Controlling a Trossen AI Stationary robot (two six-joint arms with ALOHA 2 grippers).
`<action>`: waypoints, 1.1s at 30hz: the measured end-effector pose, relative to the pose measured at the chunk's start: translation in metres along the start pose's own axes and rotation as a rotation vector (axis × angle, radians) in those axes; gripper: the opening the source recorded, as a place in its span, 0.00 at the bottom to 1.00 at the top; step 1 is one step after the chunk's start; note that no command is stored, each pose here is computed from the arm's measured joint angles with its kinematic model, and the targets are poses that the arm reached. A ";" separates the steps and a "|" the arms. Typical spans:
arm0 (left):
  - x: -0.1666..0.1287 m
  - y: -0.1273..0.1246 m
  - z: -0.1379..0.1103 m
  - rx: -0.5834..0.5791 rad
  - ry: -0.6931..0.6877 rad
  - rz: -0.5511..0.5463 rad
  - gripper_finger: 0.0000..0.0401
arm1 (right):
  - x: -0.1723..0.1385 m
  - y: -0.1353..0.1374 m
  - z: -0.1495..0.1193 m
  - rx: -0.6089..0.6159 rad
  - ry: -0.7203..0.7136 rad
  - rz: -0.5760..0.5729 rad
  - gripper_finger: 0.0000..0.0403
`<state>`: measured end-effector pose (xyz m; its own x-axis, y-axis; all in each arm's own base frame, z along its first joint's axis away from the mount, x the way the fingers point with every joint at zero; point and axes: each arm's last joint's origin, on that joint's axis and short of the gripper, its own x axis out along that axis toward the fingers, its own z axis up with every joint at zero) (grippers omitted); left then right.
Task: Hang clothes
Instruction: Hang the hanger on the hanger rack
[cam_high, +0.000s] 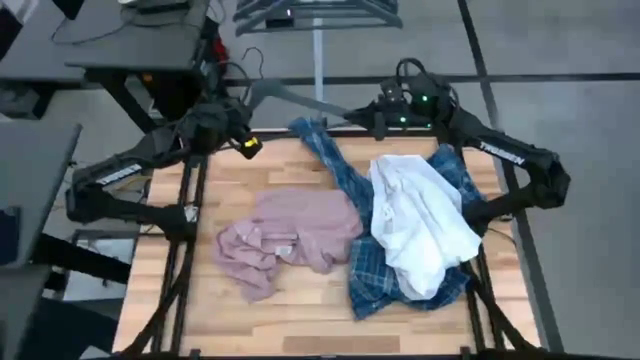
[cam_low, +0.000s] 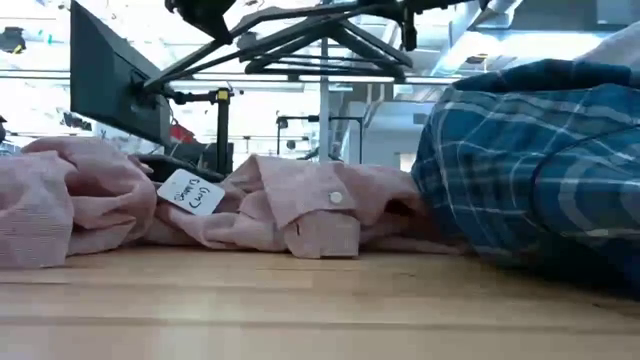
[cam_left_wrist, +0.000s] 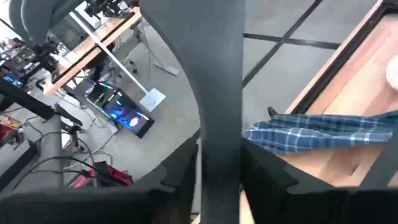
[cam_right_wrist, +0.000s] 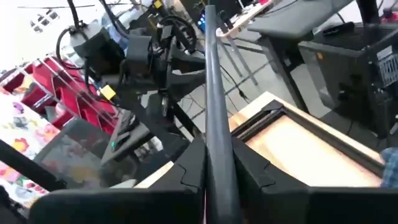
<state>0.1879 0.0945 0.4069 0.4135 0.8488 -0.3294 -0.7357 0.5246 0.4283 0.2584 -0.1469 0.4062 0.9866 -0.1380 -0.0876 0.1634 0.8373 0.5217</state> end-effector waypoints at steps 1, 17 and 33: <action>0.000 0.000 0.000 -0.004 0.002 -0.004 0.33 | -0.001 -0.002 0.001 -0.003 -0.004 -0.007 0.07; -0.042 0.057 0.020 -0.163 0.011 0.030 0.38 | -0.073 -0.019 0.052 -0.189 -0.229 -0.145 0.07; -0.032 0.050 0.018 -0.085 0.077 0.022 0.38 | -0.096 -0.027 0.101 -0.298 -0.370 -0.170 0.07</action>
<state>0.1472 0.0947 0.4538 0.3570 0.8508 -0.3856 -0.7883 0.4959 0.3643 0.1591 -0.2096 0.4866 0.8891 -0.4189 0.1845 0.3680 0.8939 0.2561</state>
